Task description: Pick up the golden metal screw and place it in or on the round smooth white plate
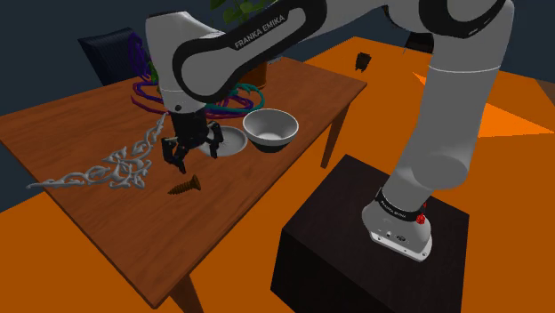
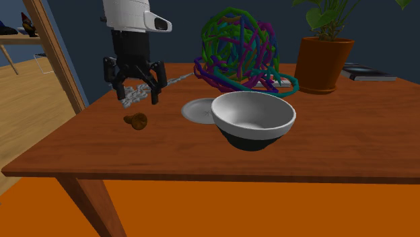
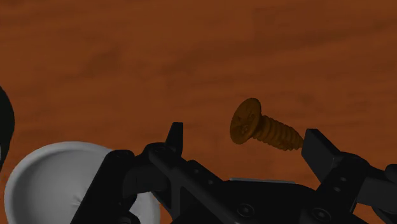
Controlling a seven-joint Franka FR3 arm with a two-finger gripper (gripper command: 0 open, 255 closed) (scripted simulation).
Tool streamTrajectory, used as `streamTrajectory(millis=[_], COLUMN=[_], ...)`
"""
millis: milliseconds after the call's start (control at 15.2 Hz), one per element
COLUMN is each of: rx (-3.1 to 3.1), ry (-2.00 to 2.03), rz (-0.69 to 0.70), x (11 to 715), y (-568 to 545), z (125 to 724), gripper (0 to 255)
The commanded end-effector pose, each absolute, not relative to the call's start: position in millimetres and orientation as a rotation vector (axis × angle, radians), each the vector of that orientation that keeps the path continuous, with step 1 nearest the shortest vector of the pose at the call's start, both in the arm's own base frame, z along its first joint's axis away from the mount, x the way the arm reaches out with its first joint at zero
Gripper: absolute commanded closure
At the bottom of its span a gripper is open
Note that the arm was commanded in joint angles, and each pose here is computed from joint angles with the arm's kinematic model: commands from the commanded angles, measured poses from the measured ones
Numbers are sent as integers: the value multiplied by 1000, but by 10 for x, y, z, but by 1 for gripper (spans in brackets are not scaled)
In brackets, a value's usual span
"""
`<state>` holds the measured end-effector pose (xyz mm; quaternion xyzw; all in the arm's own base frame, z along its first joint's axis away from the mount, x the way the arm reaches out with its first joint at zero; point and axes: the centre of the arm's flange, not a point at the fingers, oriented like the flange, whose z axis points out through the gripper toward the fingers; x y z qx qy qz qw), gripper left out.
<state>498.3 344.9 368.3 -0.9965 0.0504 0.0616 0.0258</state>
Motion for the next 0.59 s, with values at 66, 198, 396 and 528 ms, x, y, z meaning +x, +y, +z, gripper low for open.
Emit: streamTrajectory(millis=[66,198,396,528], rx=[-3070,-3069,-3069,-3069], ry=[186,187,187,187], rz=[194,194,194,194], x=[5183,5181,5162,5149], y=[3746,3756,3766,3774], z=[3515,3460,3303,3198], gripper=[0,0,0,0])
